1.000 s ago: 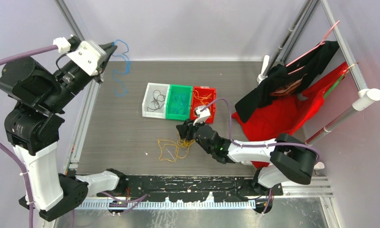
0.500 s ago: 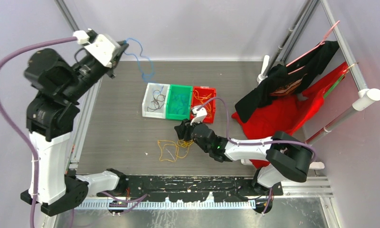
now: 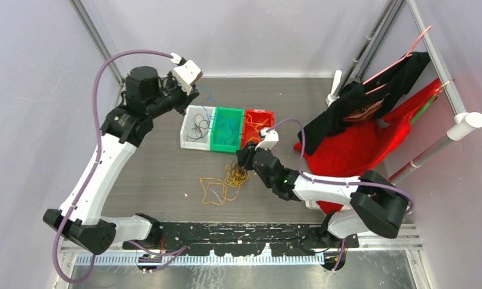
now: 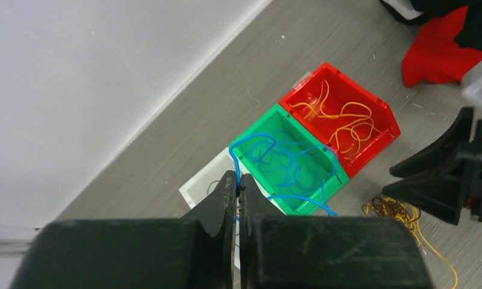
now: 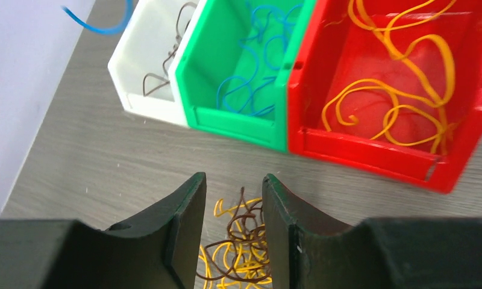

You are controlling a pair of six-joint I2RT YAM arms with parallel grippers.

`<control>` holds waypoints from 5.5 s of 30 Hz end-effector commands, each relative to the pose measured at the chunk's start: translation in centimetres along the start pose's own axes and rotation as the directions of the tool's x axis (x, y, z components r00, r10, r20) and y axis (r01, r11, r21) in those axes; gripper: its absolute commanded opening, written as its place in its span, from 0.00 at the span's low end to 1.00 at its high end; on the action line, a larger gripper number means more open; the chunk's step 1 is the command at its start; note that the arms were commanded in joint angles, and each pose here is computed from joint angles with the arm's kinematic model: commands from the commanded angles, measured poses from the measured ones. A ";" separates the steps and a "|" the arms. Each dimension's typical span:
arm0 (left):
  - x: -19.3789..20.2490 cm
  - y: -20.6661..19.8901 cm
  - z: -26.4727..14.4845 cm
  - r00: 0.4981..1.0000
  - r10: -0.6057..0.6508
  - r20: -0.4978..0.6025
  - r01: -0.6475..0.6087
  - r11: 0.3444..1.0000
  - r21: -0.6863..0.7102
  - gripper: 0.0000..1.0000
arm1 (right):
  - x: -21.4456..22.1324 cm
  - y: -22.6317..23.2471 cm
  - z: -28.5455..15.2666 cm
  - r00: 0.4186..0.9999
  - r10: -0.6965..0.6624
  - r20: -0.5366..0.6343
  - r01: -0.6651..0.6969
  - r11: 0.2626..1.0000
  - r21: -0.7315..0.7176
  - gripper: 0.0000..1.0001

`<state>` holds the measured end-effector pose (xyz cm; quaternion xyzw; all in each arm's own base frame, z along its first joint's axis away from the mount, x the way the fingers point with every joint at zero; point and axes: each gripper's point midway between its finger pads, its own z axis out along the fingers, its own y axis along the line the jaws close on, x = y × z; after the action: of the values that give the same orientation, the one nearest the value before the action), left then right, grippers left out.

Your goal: Untangle the cables

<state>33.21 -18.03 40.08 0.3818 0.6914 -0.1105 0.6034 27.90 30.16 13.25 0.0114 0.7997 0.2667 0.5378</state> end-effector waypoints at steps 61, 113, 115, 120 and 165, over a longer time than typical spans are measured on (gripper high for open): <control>23.0 -6.1 19.3 0.854 0.204 -0.478 -0.064 0.954 0.292 0.00 | -8.0 -5.4 -2.9 0.963 0.197 0.183 -0.216 0.972 0.090 0.38; 14.9 -10.8 -3.6 0.864 -0.013 -0.502 0.315 0.793 0.522 0.85 | 2.9 3.4 0.2 0.888 -0.128 -0.442 0.015 0.968 -0.252 0.12; 15.4 -11.4 -4.1 0.867 0.004 -0.498 0.309 0.781 0.543 0.84 | 2.3 4.1 0.0 0.894 -0.126 -0.430 0.004 0.962 -0.272 0.03; 16.5 -12.0 -4.3 0.878 0.018 -0.479 0.287 0.780 0.556 0.81 | 0.7 6.7 -1.1 0.912 -0.124 -0.391 -0.030 0.931 -0.365 0.01; 14.4 -14.7 -4.2 0.986 -0.161 -0.053 0.166 0.862 0.478 0.51 | -14.0 22.2 -12.3 0.952 0.156 -0.264 -0.303 0.359 -0.883 0.01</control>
<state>20.34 -19.07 21.60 0.4505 0.7075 -0.3160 0.4435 18.78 40.92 33.25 -0.1649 0.6070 0.7046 0.3283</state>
